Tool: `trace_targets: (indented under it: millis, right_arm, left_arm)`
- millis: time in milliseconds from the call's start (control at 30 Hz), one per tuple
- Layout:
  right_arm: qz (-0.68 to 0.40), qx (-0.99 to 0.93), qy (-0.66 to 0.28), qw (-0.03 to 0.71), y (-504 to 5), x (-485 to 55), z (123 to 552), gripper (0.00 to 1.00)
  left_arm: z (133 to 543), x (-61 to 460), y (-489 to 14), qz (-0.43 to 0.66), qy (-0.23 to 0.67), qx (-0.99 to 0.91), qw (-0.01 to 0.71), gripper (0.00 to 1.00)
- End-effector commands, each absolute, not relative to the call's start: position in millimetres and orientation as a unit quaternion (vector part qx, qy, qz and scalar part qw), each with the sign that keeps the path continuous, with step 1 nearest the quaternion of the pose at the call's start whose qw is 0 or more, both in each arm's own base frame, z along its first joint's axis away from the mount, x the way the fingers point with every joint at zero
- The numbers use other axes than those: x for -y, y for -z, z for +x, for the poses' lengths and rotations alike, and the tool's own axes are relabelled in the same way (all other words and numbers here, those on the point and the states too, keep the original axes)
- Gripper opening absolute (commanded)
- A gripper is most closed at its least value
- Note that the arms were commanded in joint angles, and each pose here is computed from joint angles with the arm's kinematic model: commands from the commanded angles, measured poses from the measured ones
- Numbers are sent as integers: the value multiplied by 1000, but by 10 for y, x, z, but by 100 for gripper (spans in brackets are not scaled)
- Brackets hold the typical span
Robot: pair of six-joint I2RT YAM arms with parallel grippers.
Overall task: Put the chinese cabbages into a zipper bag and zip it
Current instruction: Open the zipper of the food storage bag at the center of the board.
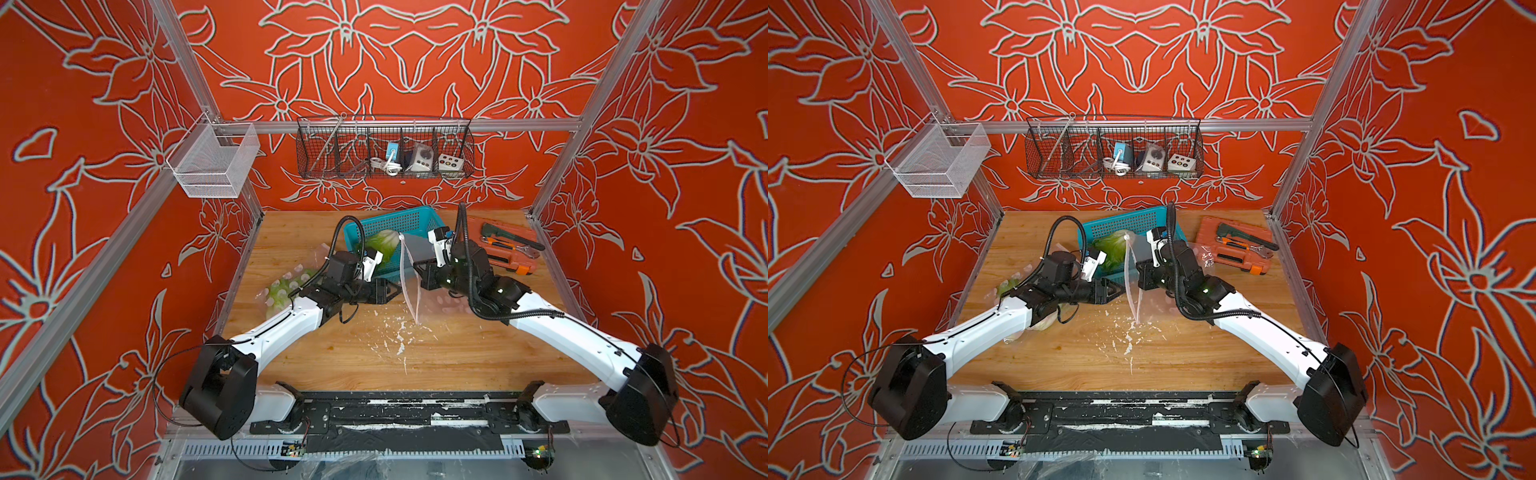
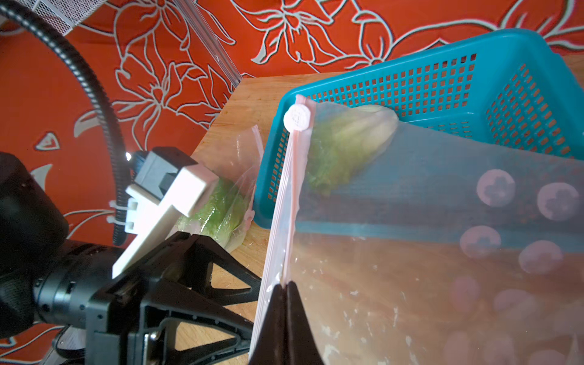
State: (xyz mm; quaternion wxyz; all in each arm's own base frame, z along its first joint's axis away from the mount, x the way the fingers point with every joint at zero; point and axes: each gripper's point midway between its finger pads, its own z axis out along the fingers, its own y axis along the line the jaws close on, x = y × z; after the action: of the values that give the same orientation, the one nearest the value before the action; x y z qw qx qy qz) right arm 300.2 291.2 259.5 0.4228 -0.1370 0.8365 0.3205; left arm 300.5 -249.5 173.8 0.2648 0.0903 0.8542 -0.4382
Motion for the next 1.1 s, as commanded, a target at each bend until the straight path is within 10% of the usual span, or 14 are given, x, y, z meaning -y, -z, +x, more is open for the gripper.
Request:
trace_targets:
  millis: [0, 267, 633, 1067]
  right_arm:
    - [-130, -833, -317, 434, -2638, -2854, 2976, 0]
    - [-116, -838, -318, 427, -2639, -2855, 2997, 0]
    - [-108, -845, -315, 419, -2587, -2846, 3004, 0]
    - [-88, -843, -318, 424, -2680, -2773, 2984, 0]
  left_arm:
    - [3047, 2554, -1847, 90, 459, -839, 280, 52]
    - [3022, 2784, -1939, 99, 491, -817, 285, 46]
    - [3044, 2383, -2549, 102, 500, -774, 375, 62]
    - [2975, 2944, -2002, 133, 488, -803, 315, 53]
